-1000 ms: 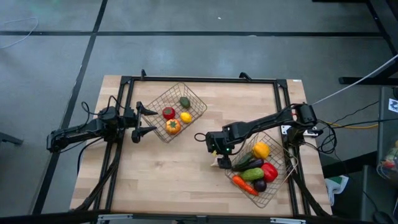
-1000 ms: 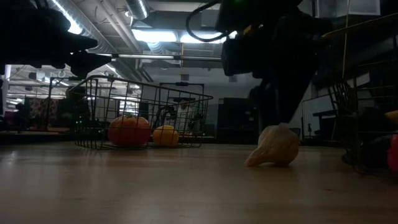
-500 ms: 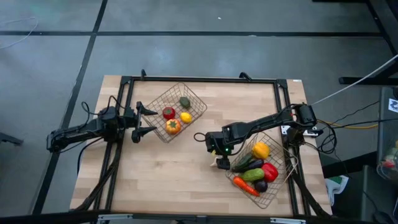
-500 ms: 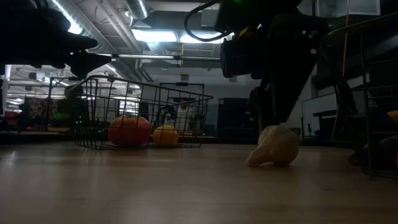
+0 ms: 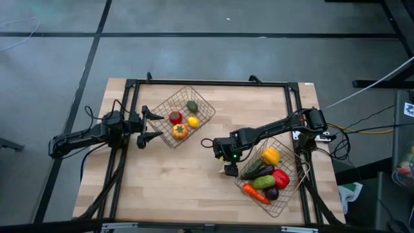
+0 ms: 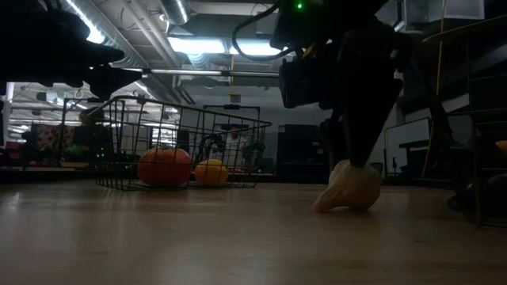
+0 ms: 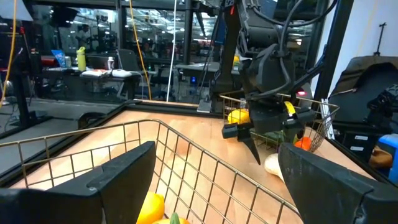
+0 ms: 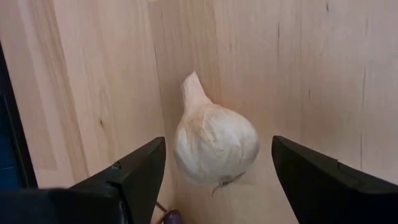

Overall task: Sort produce into baskets
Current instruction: Put the garlic into the bottom basket

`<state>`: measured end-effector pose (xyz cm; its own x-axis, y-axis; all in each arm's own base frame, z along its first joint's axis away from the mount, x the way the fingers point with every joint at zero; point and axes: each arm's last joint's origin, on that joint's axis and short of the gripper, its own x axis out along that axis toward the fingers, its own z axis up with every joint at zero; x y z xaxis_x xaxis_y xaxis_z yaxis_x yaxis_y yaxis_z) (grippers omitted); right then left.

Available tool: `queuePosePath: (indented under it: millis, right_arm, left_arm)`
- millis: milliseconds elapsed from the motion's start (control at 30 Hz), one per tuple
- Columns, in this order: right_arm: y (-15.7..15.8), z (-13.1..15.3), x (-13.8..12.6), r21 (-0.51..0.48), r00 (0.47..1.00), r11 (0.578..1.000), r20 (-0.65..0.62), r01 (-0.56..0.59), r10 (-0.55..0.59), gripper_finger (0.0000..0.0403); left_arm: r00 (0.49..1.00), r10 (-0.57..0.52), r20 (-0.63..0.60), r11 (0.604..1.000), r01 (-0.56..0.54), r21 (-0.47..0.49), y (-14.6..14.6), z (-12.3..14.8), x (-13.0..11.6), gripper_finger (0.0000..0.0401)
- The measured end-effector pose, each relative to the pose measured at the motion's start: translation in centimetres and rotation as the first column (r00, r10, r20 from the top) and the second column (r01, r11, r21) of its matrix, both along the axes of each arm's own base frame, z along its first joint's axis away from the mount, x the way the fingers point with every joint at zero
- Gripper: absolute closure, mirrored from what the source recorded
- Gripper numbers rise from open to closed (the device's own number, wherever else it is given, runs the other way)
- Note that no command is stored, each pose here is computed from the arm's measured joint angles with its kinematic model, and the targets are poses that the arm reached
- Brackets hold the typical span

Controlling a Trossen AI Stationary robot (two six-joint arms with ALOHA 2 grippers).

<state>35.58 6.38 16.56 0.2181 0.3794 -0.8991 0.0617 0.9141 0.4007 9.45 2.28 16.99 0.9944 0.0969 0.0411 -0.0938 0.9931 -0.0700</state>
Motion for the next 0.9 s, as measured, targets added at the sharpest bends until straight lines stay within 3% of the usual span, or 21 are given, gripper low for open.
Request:
queuePosePath:
  millis: [233, 633, 900]
  right_arm:
    - [-0.01, -0.02, -0.07, -0.002, 1.000, 1.000, -0.008, 0.000, 0.000, 0.0119]
    - [-0.01, -0.02, -0.07, -0.001, 1.000, 1.000, -0.007, -0.001, 0.001, 0.0204]
    - [-0.01, -0.01, -0.07, -0.001, 1.000, 1.000, -0.007, -0.001, 0.001, 0.0227]
  left_arm:
    - [1.000, 0.000, 0.000, 1.000, 0.000, 0.000, 0.00, 0.00, 0.00, 0.0066]
    - [1.000, 0.000, 0.001, 1.000, 0.000, 0.000, 0.00, 0.01, 0.00, 0.0066]
    - [1.000, 0.000, 0.001, 1.000, 0.000, 0.000, 0.00, 0.01, 0.00, 0.0066]
